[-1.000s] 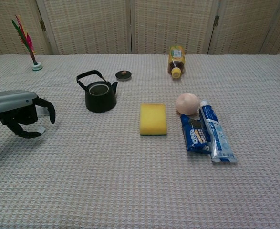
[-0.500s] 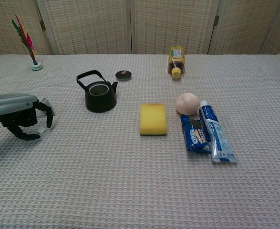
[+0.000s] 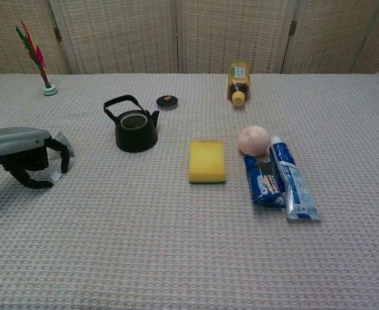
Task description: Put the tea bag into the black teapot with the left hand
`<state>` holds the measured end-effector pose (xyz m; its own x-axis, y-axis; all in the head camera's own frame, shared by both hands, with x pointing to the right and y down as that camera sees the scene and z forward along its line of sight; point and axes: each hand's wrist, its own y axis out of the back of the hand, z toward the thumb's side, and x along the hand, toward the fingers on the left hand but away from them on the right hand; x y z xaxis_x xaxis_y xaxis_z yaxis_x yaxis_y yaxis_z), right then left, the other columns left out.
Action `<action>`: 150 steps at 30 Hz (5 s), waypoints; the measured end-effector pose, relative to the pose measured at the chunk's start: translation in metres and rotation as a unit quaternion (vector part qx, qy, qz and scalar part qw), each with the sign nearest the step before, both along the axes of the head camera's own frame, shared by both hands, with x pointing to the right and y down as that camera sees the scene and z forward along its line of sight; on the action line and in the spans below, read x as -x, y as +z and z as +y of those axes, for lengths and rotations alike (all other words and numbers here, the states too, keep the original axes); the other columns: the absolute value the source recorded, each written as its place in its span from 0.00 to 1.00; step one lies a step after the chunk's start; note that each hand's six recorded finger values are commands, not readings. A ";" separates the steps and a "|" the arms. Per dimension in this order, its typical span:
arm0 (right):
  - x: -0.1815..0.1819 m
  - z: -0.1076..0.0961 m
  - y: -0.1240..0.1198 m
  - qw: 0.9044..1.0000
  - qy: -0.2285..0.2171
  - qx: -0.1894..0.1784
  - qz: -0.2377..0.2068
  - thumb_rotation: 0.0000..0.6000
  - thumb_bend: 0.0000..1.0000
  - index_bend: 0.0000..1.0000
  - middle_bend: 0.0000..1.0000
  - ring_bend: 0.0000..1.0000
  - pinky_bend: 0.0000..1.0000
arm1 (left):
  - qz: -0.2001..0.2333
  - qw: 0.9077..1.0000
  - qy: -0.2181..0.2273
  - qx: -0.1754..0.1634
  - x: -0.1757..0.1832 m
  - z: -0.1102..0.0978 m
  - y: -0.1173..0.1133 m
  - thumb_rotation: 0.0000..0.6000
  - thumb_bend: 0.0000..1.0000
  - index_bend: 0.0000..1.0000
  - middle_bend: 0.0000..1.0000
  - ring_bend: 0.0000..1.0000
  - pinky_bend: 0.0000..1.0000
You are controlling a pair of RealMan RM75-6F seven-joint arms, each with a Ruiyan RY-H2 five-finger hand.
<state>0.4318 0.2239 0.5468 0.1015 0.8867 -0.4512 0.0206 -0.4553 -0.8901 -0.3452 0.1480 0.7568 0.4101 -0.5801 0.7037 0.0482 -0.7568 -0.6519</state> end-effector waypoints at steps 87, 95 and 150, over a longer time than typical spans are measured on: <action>-0.001 0.001 -0.011 1.000 -0.007 -0.004 -0.024 1.00 0.18 0.00 0.00 0.00 0.00 | 0.018 0.985 0.064 -0.158 -0.075 -0.084 -0.116 1.00 0.48 0.63 1.00 1.00 1.00; -0.004 0.001 -0.013 1.000 0.001 -0.006 -0.026 1.00 0.18 0.00 0.00 0.00 0.00 | 0.012 0.977 0.100 -0.186 -0.111 -0.113 -0.142 1.00 0.48 0.63 1.00 1.00 1.00; -0.040 -0.014 -0.012 0.997 0.071 0.000 -0.018 1.00 0.18 0.00 0.00 0.00 0.00 | 0.027 0.983 0.124 -0.133 -0.171 -0.140 -0.095 1.00 0.48 0.64 1.00 1.00 1.00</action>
<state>0.4715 0.2095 0.5352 -0.0084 0.8934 -0.4491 0.1171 -0.4451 -0.8878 -0.1739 0.0081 0.6614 0.5950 -0.6187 0.5130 0.1685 -0.5281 -0.8323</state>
